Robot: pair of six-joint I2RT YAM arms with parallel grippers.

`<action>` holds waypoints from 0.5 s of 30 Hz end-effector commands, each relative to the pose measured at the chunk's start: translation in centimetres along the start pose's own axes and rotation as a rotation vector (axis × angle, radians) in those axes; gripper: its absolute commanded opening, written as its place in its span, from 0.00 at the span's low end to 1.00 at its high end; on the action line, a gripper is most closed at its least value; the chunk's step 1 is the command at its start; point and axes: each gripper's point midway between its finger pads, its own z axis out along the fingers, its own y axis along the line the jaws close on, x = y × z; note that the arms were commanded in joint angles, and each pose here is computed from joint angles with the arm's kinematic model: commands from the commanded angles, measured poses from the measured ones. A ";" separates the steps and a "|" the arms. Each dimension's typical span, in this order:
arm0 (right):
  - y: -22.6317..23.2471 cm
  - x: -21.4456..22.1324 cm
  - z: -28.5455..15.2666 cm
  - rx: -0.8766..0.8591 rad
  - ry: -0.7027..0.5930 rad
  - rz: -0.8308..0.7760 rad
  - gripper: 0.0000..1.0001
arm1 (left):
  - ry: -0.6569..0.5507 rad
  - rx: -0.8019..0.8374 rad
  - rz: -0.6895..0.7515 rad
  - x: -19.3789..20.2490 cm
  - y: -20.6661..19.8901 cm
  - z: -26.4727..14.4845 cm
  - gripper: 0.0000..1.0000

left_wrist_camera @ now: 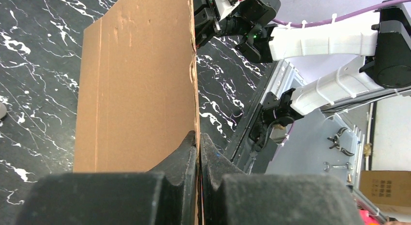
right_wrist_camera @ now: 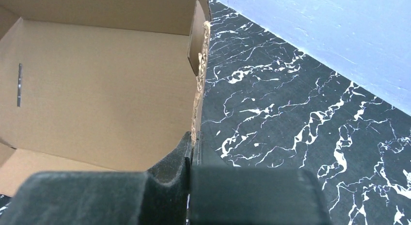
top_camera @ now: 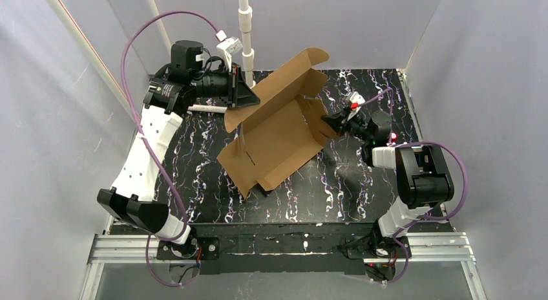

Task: Fold the paper box

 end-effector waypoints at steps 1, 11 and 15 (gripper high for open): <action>0.3 -0.9 0.0 -0.015 -0.025 -0.150 0.01 | -0.020 0.041 -0.013 -0.9 -1.0 -0.1 0.00; 1.5 0.6 -0.9 -0.053 0.021 -0.168 0.01 | 0.001 0.072 -0.078 0.1 -1.9 -0.2 0.00; 1.4 1.6 -0.9 -0.063 0.076 -0.145 0.01 | 0.001 0.020 -0.134 0.5 -1.1 -0.2 0.00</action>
